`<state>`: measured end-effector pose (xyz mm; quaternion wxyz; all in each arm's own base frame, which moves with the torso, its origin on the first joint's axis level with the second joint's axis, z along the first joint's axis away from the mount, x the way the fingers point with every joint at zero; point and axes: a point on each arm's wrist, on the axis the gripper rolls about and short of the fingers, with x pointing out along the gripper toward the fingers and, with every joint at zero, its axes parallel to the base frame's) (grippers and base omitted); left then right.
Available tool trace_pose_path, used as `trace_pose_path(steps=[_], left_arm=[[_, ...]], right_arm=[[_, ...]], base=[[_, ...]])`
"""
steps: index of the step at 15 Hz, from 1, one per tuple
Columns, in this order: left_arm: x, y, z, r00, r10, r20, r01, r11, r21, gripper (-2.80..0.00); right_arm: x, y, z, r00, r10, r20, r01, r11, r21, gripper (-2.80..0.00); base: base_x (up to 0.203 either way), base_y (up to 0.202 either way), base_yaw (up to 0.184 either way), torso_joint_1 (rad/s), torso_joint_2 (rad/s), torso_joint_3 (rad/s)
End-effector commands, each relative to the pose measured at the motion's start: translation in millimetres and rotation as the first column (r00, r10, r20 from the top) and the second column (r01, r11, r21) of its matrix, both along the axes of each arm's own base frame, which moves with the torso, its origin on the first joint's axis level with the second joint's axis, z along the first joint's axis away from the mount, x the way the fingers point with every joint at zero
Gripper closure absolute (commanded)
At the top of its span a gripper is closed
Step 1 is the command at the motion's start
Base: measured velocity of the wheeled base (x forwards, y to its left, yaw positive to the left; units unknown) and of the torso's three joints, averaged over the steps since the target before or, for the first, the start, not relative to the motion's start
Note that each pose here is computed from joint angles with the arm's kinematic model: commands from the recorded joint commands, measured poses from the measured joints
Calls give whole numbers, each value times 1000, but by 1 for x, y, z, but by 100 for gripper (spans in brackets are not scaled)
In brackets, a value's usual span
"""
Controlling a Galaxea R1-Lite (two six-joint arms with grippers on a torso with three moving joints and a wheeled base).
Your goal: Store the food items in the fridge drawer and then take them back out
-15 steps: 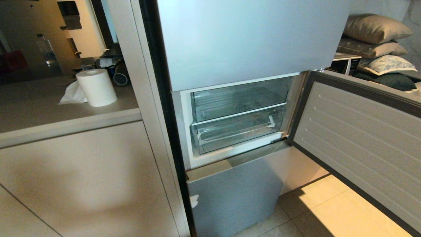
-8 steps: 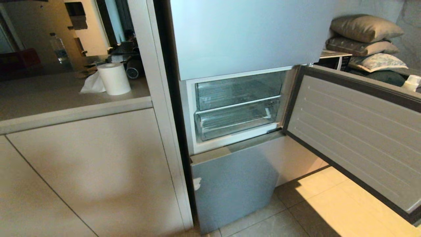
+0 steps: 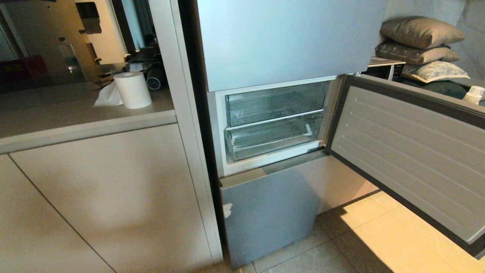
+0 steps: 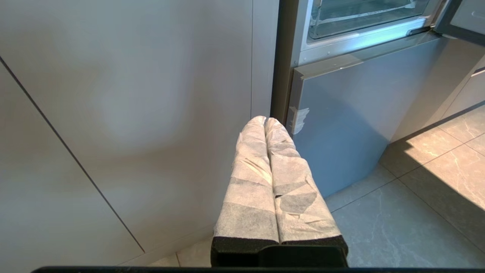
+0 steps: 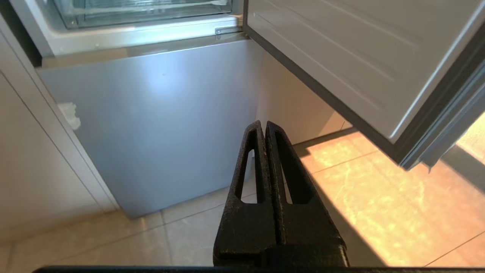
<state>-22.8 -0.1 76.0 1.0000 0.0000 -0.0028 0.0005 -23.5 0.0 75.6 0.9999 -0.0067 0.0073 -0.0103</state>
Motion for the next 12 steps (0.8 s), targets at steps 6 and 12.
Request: trace_pose_path(steps=[6,12], left_arm=[[0,0,0,1000,0,-2,0,1000,0,0],[0,0,0,1000,0,-2,0,1000,0,0]], right_arm=[[3,-2,101,983,-174,66,141,926,351,0],[104,-65,133,822,-569,10,451,663,598,0]], base=[[0,0,0,0,0,0],[0,0,0,0,0,0]])
